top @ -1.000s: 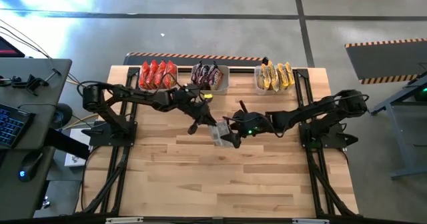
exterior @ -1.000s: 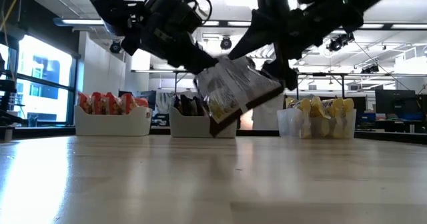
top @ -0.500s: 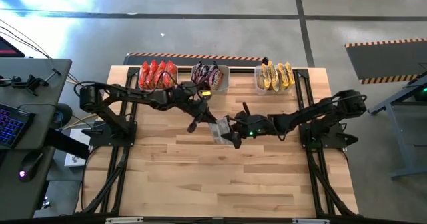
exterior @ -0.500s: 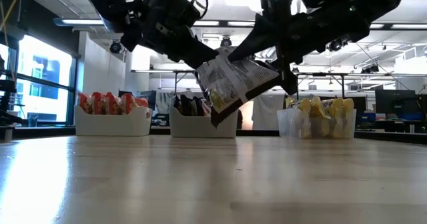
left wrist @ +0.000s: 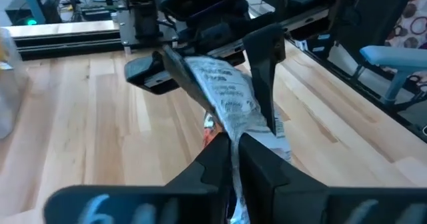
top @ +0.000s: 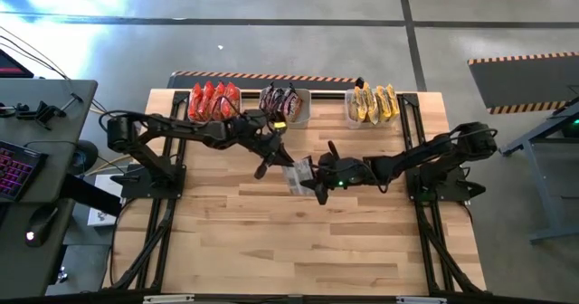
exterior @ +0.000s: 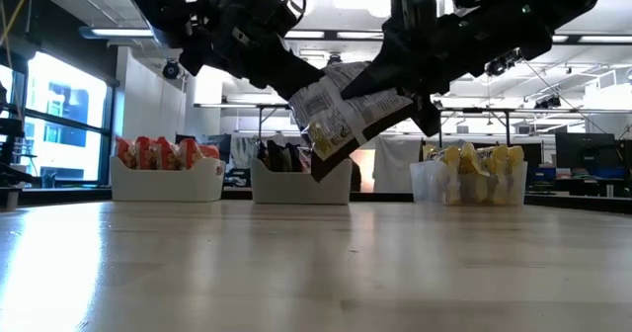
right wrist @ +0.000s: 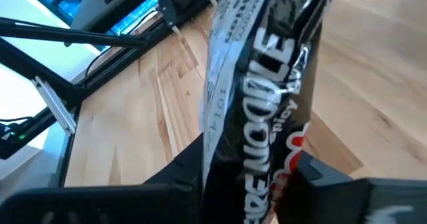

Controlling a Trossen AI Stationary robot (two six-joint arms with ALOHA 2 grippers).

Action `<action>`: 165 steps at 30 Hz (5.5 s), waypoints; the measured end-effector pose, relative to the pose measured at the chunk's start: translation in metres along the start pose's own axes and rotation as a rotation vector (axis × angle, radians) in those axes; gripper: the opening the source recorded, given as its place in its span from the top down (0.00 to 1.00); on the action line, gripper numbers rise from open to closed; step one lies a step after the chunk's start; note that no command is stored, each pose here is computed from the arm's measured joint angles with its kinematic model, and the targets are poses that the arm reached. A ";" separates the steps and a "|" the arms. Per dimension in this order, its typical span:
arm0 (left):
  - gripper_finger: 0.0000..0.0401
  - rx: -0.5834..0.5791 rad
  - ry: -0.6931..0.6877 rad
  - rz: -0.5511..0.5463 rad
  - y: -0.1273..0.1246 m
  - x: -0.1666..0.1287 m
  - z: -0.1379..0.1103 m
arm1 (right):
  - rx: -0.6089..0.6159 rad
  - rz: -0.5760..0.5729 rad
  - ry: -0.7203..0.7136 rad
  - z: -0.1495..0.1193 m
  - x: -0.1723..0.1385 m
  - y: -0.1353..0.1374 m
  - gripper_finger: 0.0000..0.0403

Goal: Sort Maruchan noodles
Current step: Put the black noodle pack into the gray bin

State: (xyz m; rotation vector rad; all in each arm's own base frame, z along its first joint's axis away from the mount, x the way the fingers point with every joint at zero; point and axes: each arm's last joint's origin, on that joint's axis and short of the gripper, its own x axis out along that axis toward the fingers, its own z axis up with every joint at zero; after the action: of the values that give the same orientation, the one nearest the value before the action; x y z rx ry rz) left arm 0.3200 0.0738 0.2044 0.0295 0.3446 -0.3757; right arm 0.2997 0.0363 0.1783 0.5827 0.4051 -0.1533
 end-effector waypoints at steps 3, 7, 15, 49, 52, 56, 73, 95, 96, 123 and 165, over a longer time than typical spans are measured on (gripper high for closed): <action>0.90 -0.002 -0.002 0.013 0.001 -0.007 0.004 | -0.007 0.004 -0.013 0.003 -0.001 -0.001 0.77; 0.84 0.027 0.022 0.015 -0.002 -0.018 0.008 | -0.025 0.024 -0.006 0.008 0.000 -0.002 0.77; 0.84 0.062 0.022 0.057 -0.014 -0.033 -0.004 | -0.070 0.050 -0.008 0.018 0.002 0.002 0.78; 1.00 0.112 -0.138 0.277 -0.076 -0.094 -0.055 | 0.369 -0.565 0.100 0.220 -0.028 -0.088 0.78; 1.00 0.111 -0.138 0.275 -0.076 -0.094 -0.055 | 0.476 -0.539 0.117 0.233 -0.014 -0.112 0.78; 1.00 0.108 -0.139 0.270 -0.077 -0.094 -0.055 | 0.590 -0.555 0.178 0.244 0.007 -0.142 0.78; 1.00 0.077 -0.131 0.237 -0.081 -0.091 -0.056 | 0.719 -0.711 0.394 0.259 0.076 -0.194 0.78; 1.00 0.066 -0.109 0.233 -0.082 -0.090 -0.058 | 0.739 -0.804 0.416 0.257 0.073 -0.203 0.78; 1.00 0.065 -0.109 0.233 -0.082 -0.090 -0.058 | 0.736 -0.810 0.415 0.256 0.073 -0.204 0.78; 1.00 0.057 -0.097 0.231 -0.082 -0.090 -0.059 | 0.582 -0.778 0.425 0.255 0.082 -0.206 0.51; 1.00 0.030 -0.092 0.226 -0.082 -0.090 -0.060 | 0.437 -0.740 0.324 0.239 0.086 -0.209 1.00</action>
State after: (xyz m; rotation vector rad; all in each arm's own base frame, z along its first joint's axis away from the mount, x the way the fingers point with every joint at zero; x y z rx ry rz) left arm 0.1923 0.0347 0.1810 0.0796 0.2411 -0.1573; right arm 0.4039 -0.2732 0.2191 0.8696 0.9055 -0.8804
